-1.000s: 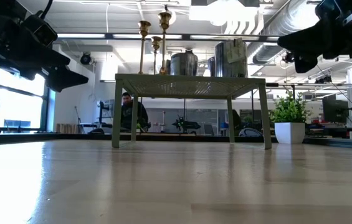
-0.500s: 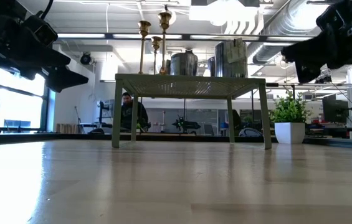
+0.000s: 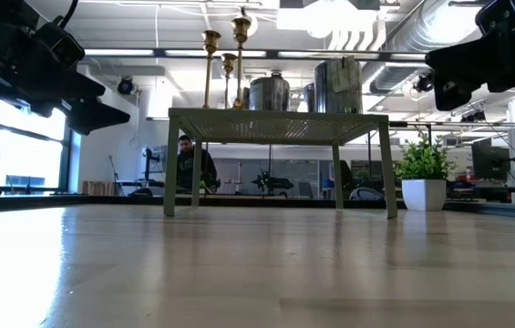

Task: Pick & Place candle stick holders
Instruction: Return to Home Position

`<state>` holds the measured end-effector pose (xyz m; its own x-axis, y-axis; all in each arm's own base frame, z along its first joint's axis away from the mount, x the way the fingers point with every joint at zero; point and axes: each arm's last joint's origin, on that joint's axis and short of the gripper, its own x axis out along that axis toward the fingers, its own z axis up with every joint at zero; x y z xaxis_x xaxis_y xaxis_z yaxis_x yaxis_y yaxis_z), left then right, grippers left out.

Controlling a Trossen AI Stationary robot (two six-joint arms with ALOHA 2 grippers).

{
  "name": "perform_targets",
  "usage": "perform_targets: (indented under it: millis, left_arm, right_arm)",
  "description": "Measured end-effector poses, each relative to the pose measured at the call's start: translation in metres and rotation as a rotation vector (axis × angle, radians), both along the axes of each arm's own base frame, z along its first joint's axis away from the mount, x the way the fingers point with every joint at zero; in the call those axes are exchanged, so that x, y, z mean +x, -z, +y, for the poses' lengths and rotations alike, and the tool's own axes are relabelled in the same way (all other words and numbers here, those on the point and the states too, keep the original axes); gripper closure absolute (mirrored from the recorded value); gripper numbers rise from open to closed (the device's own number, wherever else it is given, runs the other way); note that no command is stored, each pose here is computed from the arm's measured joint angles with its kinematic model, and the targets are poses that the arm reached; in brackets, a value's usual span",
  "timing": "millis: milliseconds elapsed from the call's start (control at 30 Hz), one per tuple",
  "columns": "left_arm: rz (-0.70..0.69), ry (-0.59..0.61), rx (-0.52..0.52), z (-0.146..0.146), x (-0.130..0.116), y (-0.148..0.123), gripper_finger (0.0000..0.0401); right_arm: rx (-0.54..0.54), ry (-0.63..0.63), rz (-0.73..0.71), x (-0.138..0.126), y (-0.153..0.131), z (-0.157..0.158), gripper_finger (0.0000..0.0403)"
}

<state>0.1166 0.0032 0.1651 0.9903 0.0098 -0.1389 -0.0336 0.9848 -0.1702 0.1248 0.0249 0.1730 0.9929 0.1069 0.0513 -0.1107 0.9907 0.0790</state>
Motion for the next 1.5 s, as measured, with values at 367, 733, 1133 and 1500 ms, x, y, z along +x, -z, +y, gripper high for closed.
perform_targets:
  millis: [367, 733, 1133, 1500]
  left_arm:
    - [0.0, -0.007, 0.001, 0.0, 0.0, 0.0, 0.0034]
    - [0.002, -0.008, 0.001, 0.0, 0.0, 0.0, 0.0034]
    - [0.016, 0.016, -0.018, -0.001, 0.0, 0.001, 0.0034]
    - [0.051, -0.257, -0.028, 0.007, -0.002, 0.011, 0.0034]
  right_arm:
    - [-0.005, 0.086, -0.015, -0.02, -0.002, -0.007, 0.0401]
    - [-0.01, 0.218, -0.019, -0.029, 0.0, -0.013, 0.0402]
    - [0.0, 0.216, -0.004, -0.029, 0.001, -0.013, 0.0401]
    - [0.012, 0.215, -0.01, -0.029, 0.001, -0.013, 0.0397]
